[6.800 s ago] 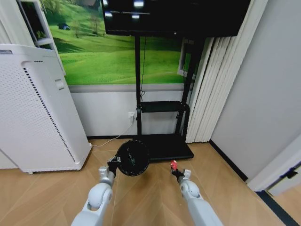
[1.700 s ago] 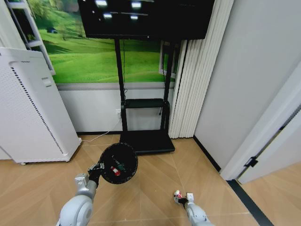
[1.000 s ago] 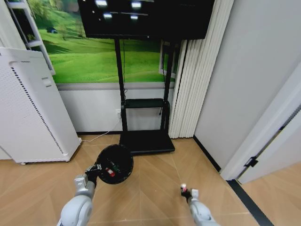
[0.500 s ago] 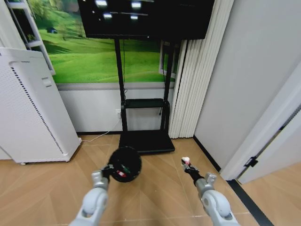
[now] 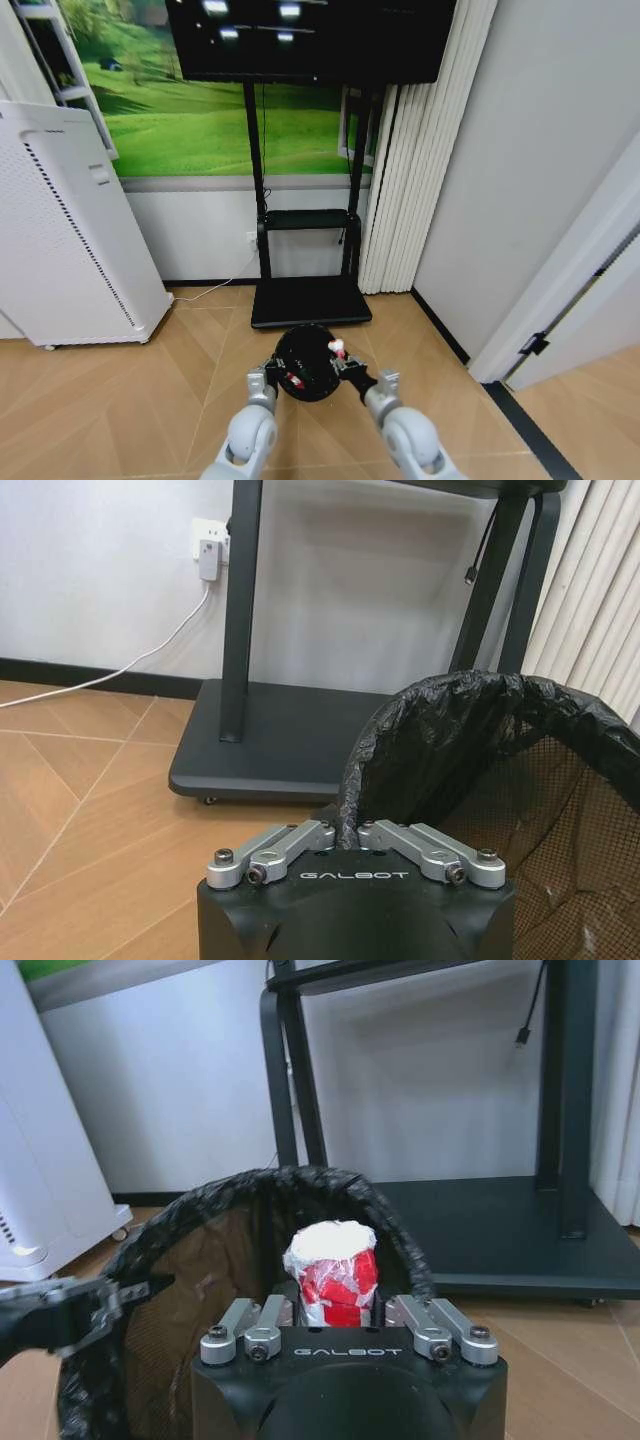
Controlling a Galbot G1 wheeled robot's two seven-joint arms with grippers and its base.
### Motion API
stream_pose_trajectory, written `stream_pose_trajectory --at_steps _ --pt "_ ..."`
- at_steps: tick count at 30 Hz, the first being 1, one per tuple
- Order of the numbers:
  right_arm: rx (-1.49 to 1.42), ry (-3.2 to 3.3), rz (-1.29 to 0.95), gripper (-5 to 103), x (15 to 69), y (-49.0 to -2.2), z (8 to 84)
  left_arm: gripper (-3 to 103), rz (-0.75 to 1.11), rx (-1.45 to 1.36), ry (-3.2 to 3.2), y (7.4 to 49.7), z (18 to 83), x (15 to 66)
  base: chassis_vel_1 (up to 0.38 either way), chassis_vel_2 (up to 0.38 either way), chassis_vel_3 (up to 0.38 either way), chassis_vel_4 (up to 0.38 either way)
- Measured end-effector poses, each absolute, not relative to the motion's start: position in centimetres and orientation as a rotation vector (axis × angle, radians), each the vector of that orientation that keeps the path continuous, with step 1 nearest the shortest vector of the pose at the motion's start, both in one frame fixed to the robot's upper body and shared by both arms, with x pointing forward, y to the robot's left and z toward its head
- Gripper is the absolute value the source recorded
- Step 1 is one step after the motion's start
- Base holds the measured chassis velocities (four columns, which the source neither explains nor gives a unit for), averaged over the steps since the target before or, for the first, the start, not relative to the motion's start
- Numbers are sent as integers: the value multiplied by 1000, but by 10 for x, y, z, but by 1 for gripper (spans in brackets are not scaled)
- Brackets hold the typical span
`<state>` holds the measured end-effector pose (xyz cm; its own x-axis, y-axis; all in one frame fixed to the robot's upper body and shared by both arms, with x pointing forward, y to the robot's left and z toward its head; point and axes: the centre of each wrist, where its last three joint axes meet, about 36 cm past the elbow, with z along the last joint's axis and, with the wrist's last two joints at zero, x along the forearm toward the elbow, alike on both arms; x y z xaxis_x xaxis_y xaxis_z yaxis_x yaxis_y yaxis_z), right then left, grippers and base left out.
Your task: Pick up the trash bin and place the garbage on the floor into it.
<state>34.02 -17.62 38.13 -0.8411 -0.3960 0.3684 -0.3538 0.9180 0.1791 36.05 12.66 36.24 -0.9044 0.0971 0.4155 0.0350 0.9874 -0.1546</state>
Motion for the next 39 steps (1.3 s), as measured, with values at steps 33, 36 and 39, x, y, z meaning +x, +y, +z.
stream_pose_trajectory --at_steps 33,36,39 --pt "-199 -2821 57 100 336 -257 352 4 72 88 -2852 244 438 309 0 0 0 0" --pt "-212 -2837 127 100 321 -255 347 4 71 118 -2879 259 452 298 0 0 0 0" --pt "-207 -2841 151 100 312 -250 345 4 75 135 -2894 266 459 297 0 0 0 0"
